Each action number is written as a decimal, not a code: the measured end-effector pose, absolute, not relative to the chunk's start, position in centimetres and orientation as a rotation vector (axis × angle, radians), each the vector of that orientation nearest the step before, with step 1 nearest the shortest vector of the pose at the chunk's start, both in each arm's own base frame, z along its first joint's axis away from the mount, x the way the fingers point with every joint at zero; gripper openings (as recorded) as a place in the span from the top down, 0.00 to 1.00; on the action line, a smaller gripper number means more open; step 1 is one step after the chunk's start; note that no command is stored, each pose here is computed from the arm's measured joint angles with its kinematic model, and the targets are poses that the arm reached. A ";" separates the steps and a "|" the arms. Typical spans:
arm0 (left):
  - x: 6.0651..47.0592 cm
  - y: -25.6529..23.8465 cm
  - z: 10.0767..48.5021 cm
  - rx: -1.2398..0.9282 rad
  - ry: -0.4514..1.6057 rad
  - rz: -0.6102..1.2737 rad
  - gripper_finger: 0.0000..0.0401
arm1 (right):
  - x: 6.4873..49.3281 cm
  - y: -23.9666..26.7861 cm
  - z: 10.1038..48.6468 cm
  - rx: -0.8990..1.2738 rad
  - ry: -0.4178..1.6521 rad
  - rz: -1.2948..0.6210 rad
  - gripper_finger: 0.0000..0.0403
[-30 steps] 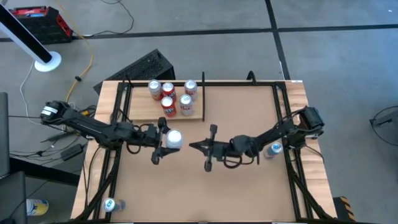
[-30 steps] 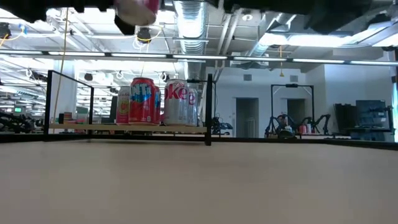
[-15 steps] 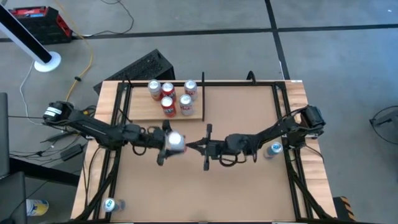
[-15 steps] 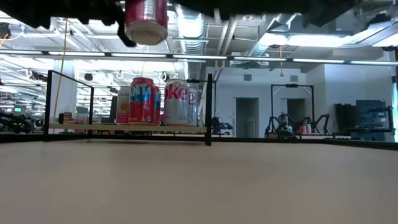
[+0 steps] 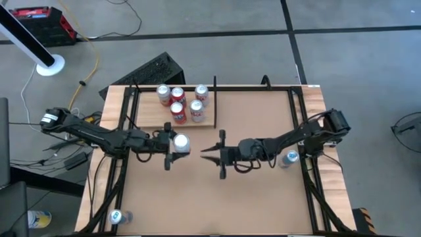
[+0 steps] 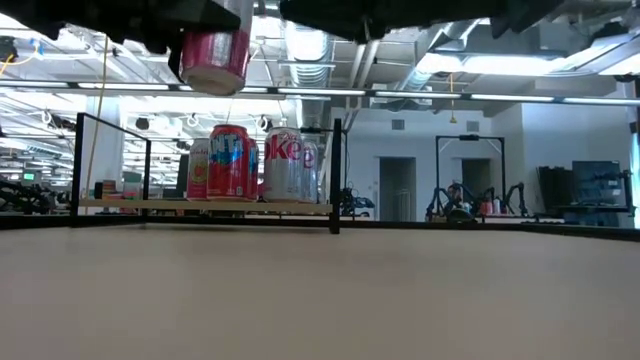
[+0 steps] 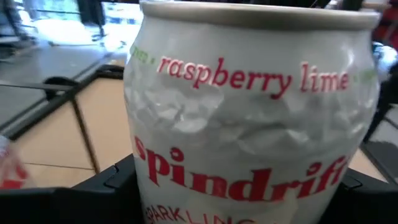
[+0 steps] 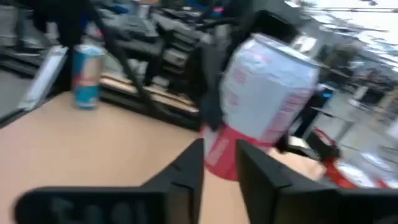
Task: Place canned beverage on shelf
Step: Put the pink-white soda can on the shelf aligned with the other pink-white soda can
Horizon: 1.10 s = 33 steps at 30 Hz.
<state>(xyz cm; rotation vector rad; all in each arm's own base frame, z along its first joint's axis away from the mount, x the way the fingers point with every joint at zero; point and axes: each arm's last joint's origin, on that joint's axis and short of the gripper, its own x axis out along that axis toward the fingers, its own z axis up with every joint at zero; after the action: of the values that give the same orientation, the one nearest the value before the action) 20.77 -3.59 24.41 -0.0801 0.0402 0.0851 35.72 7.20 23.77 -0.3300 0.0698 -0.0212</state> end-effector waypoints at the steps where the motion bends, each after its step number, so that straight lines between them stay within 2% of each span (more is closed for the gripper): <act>1: 20.8 -3.6 24.6 -0.088 0.017 0.063 0.32 | 35.8 7.1 23.5 -0.331 0.075 -0.020 0.64; 5: 20.6 -3.9 26.2 -0.112 -0.127 -0.034 0.32 | 36.4 6.5 23.2 -0.318 0.037 -0.045 0.44; 8: 20.6 -4.0 26.4 -0.102 -0.147 -0.064 0.32 | 36.8 5.9 23.6 -0.238 -0.019 -0.084 0.31; 14: 20.7 -3.9 26.1 -0.083 -0.121 -0.032 0.32 | 37.5 5.1 23.0 -0.119 -0.006 0.005 0.15; 19: 20.7 -3.9 26.1 -0.074 -0.127 -0.026 0.32 | 37.9 5.0 23.6 -0.098 -0.028 0.062 0.10; 33: 21.3 -3.5 25.8 -0.049 -0.132 0.045 0.32 | 38.0 4.6 24.1 -0.063 -0.052 0.048 0.11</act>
<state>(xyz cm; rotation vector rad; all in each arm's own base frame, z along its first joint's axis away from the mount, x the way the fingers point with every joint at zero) 21.33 -3.50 25.77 -0.0490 -0.1325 0.0449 38.04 4.63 24.07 -0.0625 -0.0523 0.0481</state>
